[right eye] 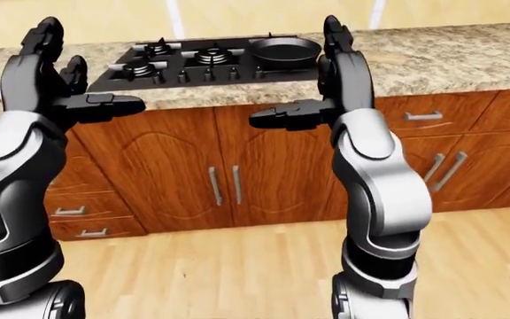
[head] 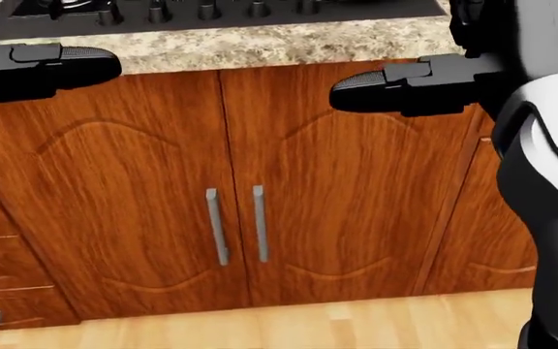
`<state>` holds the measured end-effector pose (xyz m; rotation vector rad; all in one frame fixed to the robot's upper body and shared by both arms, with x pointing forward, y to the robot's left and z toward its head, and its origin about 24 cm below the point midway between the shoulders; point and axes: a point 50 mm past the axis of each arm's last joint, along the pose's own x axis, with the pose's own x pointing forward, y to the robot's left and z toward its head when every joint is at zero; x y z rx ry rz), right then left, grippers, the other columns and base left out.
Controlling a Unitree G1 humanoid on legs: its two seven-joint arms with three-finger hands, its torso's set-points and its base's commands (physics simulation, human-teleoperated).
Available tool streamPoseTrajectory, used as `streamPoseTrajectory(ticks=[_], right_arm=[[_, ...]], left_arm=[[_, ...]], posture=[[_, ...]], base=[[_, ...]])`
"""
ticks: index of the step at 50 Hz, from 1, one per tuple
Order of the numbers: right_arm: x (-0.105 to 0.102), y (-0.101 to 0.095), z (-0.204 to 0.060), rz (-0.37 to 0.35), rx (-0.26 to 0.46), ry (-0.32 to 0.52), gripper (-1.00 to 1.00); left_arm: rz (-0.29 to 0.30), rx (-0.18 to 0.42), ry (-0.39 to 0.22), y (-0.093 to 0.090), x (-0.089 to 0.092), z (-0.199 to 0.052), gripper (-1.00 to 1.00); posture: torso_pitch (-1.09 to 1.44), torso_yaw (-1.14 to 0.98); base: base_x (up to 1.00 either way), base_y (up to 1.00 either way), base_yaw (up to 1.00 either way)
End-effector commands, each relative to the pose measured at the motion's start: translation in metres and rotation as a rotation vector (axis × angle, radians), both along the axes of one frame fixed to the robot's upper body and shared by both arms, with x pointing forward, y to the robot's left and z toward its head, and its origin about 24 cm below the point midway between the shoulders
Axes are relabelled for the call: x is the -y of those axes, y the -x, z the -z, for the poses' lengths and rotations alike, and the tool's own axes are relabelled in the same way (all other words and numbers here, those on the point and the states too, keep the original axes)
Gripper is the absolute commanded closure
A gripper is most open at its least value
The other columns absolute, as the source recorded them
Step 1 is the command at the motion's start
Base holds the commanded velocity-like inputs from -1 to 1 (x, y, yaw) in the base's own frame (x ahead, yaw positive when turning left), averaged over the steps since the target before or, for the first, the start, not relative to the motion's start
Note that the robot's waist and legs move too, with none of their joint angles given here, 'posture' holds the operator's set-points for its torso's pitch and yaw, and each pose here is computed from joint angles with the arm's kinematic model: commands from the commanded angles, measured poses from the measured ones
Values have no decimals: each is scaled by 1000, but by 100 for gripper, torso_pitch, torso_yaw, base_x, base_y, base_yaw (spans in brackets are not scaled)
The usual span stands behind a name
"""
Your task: Pick the broccoli from the plate and place it in the pan.
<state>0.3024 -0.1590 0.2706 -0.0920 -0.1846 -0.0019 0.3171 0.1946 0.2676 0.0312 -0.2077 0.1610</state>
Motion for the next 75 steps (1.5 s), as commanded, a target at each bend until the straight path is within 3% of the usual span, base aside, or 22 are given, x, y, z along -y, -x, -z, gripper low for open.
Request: streamPoseTrajectory(ticks=[1, 14, 19, 75], right_arm=[[5, 7, -20, 27, 111, -6, -100], [4, 8, -23, 16, 116, -10, -100], [9, 15, -34, 27, 142, -22, -100], [13, 18, -38, 39, 161, -20, -100]], left_arm=[[36, 117, -13, 8, 8, -25, -100], [42, 131, -41, 6, 7, -36, -100], [74, 121, -56, 7, 20, -32, -100], [64, 131, -38, 9, 16, -36, -100]], posture=[[0, 0], [0, 0], [0, 0], [0, 0]], base=[[0, 36, 0], [0, 36, 0], [0, 35, 0], [0, 44, 5]])
